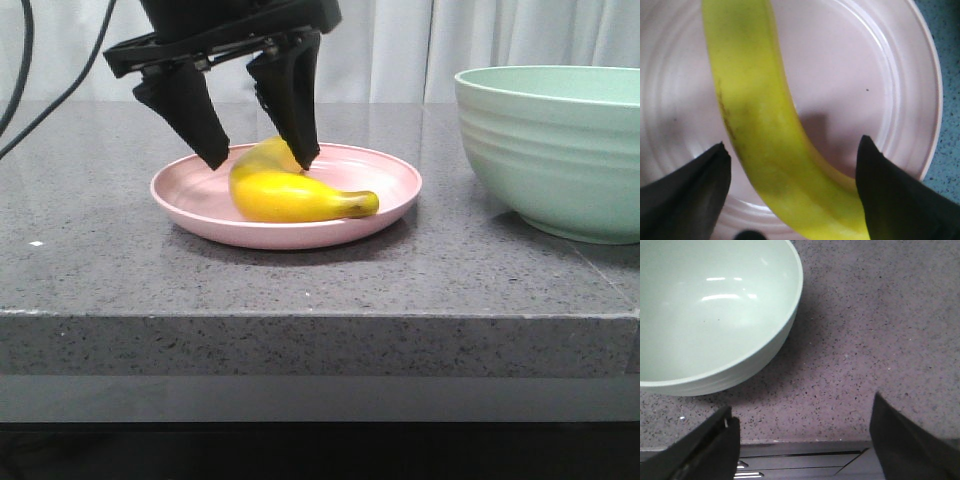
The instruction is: Transfer banana from pink plate to green bowl
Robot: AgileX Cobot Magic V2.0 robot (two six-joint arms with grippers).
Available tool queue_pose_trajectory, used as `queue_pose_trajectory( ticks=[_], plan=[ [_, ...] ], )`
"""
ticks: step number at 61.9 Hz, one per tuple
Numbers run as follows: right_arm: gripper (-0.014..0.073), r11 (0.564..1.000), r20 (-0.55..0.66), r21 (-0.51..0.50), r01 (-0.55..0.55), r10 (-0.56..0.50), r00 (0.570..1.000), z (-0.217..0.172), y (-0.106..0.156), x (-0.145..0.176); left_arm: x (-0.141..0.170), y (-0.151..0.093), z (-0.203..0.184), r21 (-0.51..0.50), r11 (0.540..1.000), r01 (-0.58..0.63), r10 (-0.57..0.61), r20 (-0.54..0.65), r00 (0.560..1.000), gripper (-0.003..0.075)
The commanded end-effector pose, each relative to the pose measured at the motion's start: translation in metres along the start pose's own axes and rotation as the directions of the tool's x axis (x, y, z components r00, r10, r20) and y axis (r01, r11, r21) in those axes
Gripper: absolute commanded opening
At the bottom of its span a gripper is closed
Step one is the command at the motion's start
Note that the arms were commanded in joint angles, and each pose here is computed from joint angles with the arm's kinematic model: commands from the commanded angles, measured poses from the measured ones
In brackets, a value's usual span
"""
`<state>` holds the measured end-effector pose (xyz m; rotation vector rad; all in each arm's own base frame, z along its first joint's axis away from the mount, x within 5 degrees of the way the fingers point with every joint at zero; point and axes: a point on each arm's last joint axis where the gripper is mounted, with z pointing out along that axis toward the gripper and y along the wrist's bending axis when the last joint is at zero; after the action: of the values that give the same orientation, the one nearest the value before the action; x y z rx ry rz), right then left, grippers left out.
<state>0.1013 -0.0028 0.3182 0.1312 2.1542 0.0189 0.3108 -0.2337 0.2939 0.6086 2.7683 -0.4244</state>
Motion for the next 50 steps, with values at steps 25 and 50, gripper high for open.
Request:
queue_pose_trajectory(
  ticks=[25,50],
  plan=[
    [0.0557,1.000,0.074,-0.001,0.015,-0.015,0.997,-0.003,0.001,-0.012,-0.012,-0.008,0.000,0.040,0.998,0.039,-0.040,0.038,0.998,0.0515],
    [0.0557,1.000,0.074,-0.001,0.015,-0.015,0.997,-0.003,0.001,-0.012,-0.011,-0.008,0.006,0.037,0.999,0.038,-0.039,0.012,0.999,0.0496]
  ],
)
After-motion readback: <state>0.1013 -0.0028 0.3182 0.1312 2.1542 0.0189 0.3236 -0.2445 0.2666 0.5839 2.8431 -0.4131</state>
